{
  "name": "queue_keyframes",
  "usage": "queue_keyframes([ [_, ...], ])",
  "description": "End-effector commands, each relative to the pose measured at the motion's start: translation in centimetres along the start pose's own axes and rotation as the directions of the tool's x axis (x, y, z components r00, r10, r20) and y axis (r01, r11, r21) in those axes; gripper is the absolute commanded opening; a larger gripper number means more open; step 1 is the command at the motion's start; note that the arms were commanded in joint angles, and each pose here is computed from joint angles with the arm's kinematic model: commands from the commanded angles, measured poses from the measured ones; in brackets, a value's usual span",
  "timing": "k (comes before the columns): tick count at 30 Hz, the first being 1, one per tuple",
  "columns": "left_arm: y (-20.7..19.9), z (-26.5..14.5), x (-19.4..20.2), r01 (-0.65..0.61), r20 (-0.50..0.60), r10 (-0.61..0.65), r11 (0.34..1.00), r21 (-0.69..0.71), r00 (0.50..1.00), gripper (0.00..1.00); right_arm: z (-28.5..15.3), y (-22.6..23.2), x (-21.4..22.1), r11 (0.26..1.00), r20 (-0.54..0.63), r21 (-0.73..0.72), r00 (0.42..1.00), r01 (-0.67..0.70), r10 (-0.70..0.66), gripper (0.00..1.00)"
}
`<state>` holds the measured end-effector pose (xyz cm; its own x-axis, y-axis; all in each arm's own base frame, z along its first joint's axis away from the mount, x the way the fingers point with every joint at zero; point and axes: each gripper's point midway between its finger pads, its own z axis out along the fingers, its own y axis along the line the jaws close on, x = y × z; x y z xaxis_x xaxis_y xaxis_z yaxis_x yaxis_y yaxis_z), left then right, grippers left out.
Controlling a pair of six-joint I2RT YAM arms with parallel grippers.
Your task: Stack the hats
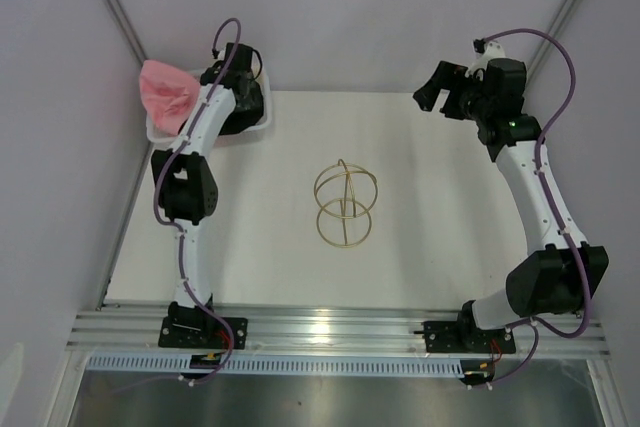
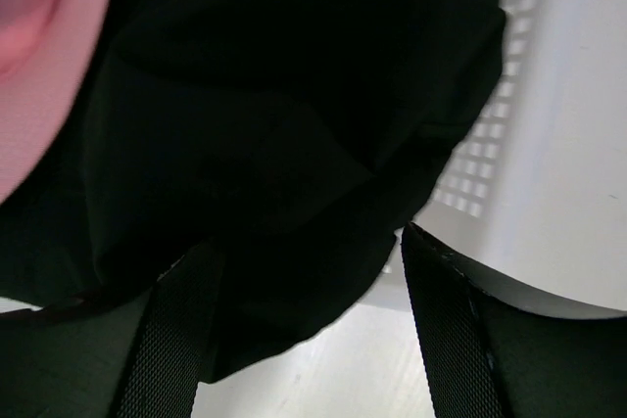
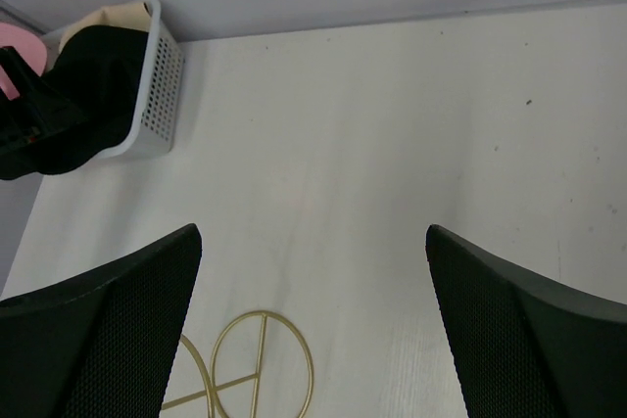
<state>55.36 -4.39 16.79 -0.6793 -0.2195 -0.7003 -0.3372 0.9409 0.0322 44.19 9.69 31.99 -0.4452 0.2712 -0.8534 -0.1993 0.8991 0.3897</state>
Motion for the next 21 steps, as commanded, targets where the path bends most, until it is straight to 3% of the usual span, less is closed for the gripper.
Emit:
queue_keyframes([
  [1, 3.9, -1.0, -3.5, 0.044, 0.107, -0.027, 0.986, -0.159, 0.994, 0.75, -1.5, 1.8, -4.2, 0.999, 0.138, -0.032, 0.99, 0.04, -0.035, 1.0],
  [3, 4.6, -1.5, -3.5, 0.051, 0.111, -0.03, 0.98, -0.193, 0.993, 0.79, -1.2, 1.7, -4.1, 0.999, 0.132, -0.028, 0.991, 0.029, -0.025, 0.99],
  [7, 6.3, -2.6, -3.0, 0.009, 0.111, 0.022, 0.964, -0.266, 0.994, 0.98, -0.1, 1.6, -3.0, 0.999, 0.096, -0.044, 0.995, 0.004, 0.0, 0.99],
  [9, 6.8, -3.2, -2.8, -0.011, 0.108, 0.043, 0.958, -0.286, 0.993, 1.0, 0.6, 1.6, -2.3, 0.998, 0.069, -0.056, 0.997, -0.015, 0.019, 0.99],
  [15, 5.8, -6.4, -4.2, -0.006, 0.16, 0.032, 0.986, -0.164, 0.987, 0.99, 1.6, 2.0, -1.7, 0.995, 0.044, -0.092, 0.998, -0.033, 0.037, 0.99],
  [21, 6.7, -9.8, -4.5, -0.024, 0.185, 0.058, 0.983, -0.181, 0.981, 1.0, 2.0, 0.9, -0.5, 0.998, 0.021, -0.053, 0.999, -0.028, 0.029, 0.99],
])
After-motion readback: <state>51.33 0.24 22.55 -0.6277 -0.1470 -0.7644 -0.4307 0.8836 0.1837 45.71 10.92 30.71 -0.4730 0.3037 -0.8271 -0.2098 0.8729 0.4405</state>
